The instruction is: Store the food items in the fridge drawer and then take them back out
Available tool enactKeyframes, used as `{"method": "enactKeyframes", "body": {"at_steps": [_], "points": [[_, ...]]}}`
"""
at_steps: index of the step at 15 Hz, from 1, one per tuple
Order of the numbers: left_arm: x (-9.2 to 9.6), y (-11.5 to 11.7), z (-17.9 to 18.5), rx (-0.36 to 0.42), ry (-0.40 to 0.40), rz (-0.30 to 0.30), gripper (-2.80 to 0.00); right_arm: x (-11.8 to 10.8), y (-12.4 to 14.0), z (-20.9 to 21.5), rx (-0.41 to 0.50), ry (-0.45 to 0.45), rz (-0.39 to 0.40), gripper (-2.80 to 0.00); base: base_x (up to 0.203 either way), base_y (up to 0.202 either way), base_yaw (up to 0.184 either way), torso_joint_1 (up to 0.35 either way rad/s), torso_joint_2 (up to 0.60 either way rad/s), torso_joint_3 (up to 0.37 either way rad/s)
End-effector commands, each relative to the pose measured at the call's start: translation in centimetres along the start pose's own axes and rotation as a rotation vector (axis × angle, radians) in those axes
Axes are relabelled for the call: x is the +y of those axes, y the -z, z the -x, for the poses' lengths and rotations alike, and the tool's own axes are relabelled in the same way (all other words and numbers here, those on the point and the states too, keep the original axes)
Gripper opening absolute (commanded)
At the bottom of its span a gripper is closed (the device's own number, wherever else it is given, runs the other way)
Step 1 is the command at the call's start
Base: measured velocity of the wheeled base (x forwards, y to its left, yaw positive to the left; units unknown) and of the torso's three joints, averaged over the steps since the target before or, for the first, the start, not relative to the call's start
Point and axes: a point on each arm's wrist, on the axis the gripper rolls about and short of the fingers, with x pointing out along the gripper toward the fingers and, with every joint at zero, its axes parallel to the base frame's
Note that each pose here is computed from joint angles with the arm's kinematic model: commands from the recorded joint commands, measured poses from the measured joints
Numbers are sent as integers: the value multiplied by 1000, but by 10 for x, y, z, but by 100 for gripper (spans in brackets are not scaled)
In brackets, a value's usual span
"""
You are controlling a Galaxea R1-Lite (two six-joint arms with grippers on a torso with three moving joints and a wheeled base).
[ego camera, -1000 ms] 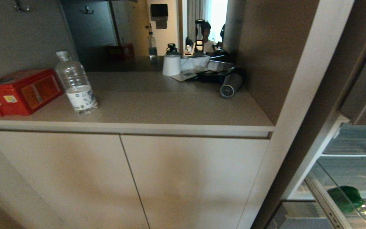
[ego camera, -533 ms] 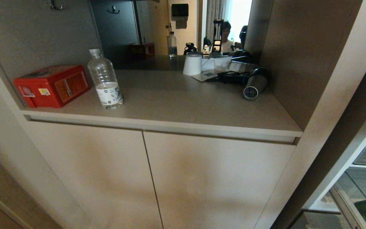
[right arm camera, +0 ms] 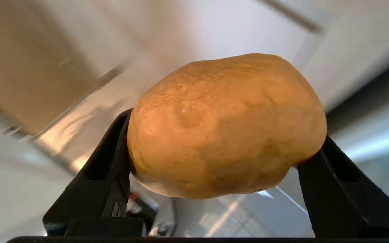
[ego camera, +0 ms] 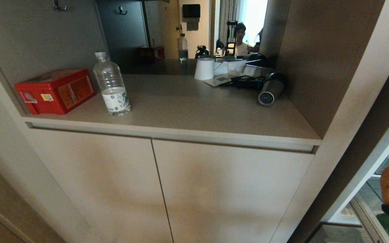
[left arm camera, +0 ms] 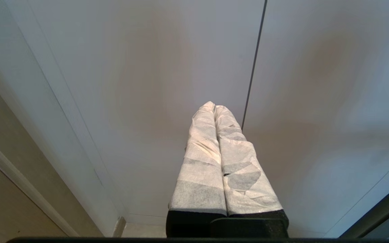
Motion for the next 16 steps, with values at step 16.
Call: {"method": "enactKeyframes", "body": {"at_steps": [16], "points": [[0,3,-1,10,0,0,-280,10,-139,-178,73,94,-228,-280,0,0,0,0,0,0]]}}
